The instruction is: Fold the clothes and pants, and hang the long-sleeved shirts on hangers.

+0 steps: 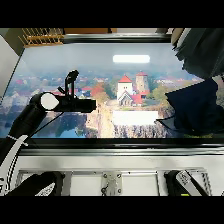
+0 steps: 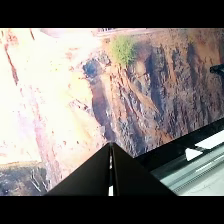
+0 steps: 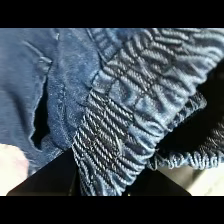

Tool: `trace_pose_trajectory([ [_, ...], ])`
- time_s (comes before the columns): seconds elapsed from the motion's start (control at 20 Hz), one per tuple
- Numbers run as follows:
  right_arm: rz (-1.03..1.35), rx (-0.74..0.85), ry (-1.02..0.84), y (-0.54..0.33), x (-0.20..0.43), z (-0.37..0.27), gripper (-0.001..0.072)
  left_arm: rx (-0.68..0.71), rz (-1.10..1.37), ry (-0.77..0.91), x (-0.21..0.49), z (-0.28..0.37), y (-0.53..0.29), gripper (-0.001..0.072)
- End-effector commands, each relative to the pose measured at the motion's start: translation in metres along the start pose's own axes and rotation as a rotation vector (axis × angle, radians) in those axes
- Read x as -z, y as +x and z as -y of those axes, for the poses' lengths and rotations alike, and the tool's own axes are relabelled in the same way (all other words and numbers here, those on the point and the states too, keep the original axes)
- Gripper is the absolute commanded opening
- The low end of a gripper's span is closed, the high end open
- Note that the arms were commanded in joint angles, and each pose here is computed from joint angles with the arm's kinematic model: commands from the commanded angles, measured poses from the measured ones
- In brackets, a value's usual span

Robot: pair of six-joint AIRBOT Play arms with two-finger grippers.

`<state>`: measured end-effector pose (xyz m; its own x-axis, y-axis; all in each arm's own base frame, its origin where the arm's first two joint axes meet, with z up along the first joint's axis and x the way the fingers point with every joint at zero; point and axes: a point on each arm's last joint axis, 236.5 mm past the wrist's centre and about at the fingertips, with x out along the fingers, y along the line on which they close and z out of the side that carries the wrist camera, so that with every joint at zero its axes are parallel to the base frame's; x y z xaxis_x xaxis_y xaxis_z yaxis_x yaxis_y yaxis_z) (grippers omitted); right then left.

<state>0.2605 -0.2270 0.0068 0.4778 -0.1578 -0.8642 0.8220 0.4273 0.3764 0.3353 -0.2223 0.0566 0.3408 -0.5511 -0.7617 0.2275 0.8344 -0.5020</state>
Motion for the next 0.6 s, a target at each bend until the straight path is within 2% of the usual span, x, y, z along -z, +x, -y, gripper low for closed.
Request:
trace_pose_trajectory([
  [0.0, -0.085, 0.068, 0.036, -0.003, 0.032, 0.022, 0.0171, 0.0, 0.0, 0.002, 0.0, 0.0, 0.0, 0.0017],
  [0.1, -0.132, 0.079, 0.0, -0.005, 0.043, 0.024, 0.0666, -0.005, 0.0, 0.005, 0.0, -0.001, 0.0, 0.0017],
  [0.15, -0.142, 0.092, -0.018, -0.008, 0.043, 0.027, 0.0711, -0.005, -0.001, 0.006, 0.0, -0.001, 0.0, 0.0017],
  [0.35, 0.043, 0.142, -0.095, -0.061, -0.014, 0.022, 0.0711, -0.005, -0.004, 0.005, 0.001, -0.001, 0.0, 0.0017],
  [0.45, 0.211, 0.065, -0.187, -0.106, -0.046, -0.015, 0.0711, -0.005, -0.004, 0.005, 0.001, -0.001, 0.0, 0.0017],
  [0.55, 0.293, -0.069, -0.23, -0.132, -0.042, -0.062, 0.0711, -0.005, -0.002, 0.005, 0.001, -0.001, 0.0, 0.0017],
])
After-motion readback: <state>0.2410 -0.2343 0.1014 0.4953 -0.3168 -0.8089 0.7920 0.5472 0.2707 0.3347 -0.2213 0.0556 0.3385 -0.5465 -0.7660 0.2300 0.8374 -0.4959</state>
